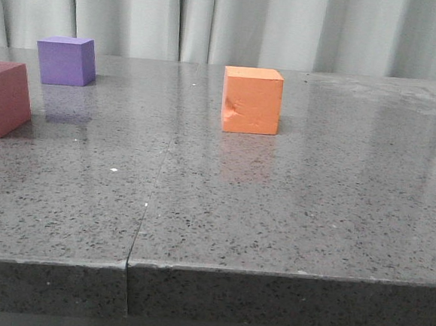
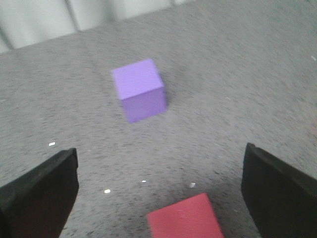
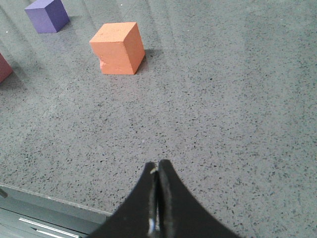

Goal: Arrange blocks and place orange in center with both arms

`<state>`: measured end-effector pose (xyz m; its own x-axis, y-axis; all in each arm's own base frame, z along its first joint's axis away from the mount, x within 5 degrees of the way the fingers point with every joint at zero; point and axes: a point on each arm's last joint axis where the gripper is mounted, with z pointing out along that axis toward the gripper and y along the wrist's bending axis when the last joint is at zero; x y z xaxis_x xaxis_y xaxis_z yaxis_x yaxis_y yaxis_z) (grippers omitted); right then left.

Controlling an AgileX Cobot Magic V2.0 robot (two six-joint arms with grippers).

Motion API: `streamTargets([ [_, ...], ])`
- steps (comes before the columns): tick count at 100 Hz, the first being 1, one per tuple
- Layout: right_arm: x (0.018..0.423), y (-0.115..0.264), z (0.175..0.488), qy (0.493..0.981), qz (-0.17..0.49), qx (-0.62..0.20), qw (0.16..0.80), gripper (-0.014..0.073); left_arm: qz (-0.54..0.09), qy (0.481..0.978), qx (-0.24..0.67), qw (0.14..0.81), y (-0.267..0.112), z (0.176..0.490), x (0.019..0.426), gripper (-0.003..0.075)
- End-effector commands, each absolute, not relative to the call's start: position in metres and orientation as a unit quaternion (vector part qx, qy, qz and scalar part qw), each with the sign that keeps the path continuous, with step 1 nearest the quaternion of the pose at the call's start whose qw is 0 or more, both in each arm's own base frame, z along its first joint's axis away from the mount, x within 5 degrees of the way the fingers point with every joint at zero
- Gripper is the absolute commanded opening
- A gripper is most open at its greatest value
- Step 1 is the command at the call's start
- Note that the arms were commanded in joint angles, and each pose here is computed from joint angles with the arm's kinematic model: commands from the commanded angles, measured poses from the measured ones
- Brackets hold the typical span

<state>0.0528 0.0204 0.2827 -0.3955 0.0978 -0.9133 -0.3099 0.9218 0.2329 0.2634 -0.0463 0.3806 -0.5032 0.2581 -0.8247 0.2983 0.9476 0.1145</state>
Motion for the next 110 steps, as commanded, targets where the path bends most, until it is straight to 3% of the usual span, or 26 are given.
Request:
streamTargets([
  [1,0.055,0.021,0.297,0.785,0.193,-0.069,0.584,-0.0067,-0.033,0.851,0.196,0.487,-0.061,0.401,0.270,0.0627],
  [16,0.055,0.021,0.297,0.785,0.193,-0.069,0.584,-0.0067,-0.064,0.854,0.289,0.427,-0.089,0.394,0.289,0.0627],
  [33,0.055,0.021,0.297,0.785,0.193,-0.069,0.584,-0.0067,-0.086,0.830,0.376,0.403,-0.112,0.393,0.308,0.0627],
  [55,0.055,0.021,0.297,0.785,0.193,-0.069,0.584,-0.0067,-0.039,0.746,0.527,0.406,-0.141,0.392,0.324,0.0627],
  [110,0.055,0.021,0.297,0.785,0.193,-0.069,0.584,-0.0067,-0.098,0.699,0.595,0.384,-0.222,0.374,0.348,0.0627],
])
